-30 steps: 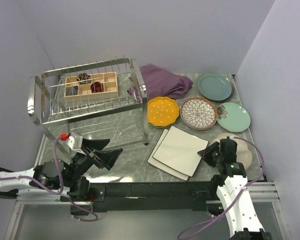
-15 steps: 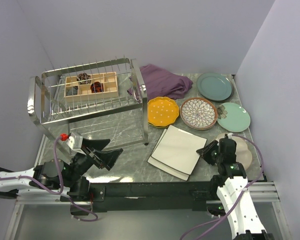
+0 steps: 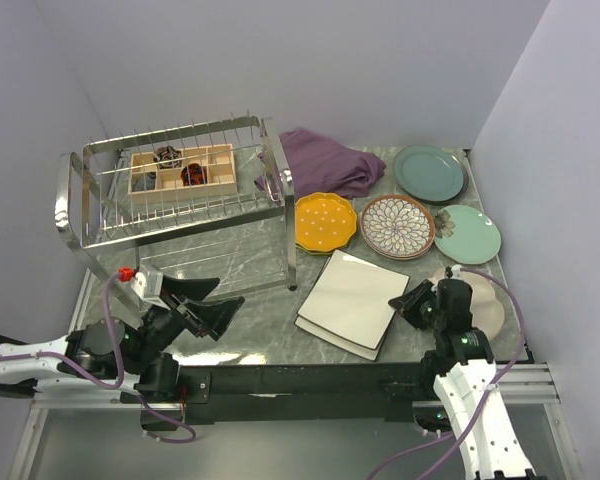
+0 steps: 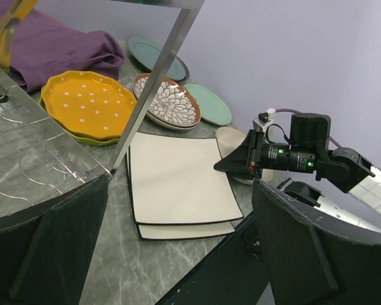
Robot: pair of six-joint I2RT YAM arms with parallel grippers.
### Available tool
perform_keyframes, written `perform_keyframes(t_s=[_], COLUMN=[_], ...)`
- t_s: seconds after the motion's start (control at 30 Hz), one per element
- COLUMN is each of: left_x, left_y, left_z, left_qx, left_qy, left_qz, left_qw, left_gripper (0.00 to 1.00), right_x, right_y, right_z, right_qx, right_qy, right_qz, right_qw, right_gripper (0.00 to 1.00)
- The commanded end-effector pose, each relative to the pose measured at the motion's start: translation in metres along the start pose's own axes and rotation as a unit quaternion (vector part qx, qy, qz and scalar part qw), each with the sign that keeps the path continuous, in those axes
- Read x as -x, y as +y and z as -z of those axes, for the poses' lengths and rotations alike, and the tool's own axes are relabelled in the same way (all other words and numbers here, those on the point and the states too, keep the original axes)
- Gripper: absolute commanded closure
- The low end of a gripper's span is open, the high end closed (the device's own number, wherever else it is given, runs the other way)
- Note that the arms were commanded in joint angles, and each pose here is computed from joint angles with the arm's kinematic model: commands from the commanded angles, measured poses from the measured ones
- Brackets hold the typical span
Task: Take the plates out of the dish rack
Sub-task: Place the plate at the center of the board.
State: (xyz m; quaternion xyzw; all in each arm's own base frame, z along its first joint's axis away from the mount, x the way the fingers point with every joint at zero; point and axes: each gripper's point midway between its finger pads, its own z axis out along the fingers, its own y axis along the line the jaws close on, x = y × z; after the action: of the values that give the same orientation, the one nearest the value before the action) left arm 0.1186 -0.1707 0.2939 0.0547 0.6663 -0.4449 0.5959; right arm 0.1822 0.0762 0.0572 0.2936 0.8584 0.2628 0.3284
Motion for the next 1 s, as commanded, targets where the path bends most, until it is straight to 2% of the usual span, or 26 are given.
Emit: perform_keyframes(t_s=[0.0,0.07,0.33,0.43,0.47,0.6,0.73,0.97], left_x=[0.001,0.001,0.001,0.001,0.001,0.001,0.000,-0.001], left_y=[-0.004,-0.004,-0.004,-0.004,-0.004,-0.004,-0.003,-0.001], left_z=[0.001,0.002,0.002,0.002,0.002,0.002,0.001,0.000], left_qx=[-0.012,-0.013,-0.014,-0.014,-0.014,-0.015,-0.010,-0.002], left_qy=[-0.001,-0.002,-0.002,-0.001,-0.001,-0.002,-0.001,-0.001], left_qz=[0.010,0.011,0.012,0.012,0.012,0.012,0.010,0.007], left_qw=[1.000,1.000,1.000,1.000,1.000,1.000,1.000,1.000], left_gripper=[0.01,0.01,0.01,0.01,0.00,0.01,0.01,0.01], right_x=[0.007,0.008,0.010,0.017,0.018,0.025,0.032,0.064], right_y=[0.005,0.000,-0.017,-0.019,-0.018,-0.015,-0.013,0.024], right_z=[0.005,0.003,0.002,0.009,0.011,0.018,0.022,0.036], right_qx=[-0.005,-0.026,-0.080,-0.095,-0.096,-0.099,-0.098,-0.048], right_qy=[-0.014,-0.011,-0.019,-0.038,-0.040,-0.056,-0.074,-0.118], right_qz=[-0.003,-0.009,-0.039,-0.046,-0.047,-0.058,-0.062,-0.040], right_qw=[1.000,1.000,0.996,0.994,0.993,0.992,0.990,0.991], right_gripper=[0.92,0.72,0.66,0.59,0.53,0.44,0.43,0.55])
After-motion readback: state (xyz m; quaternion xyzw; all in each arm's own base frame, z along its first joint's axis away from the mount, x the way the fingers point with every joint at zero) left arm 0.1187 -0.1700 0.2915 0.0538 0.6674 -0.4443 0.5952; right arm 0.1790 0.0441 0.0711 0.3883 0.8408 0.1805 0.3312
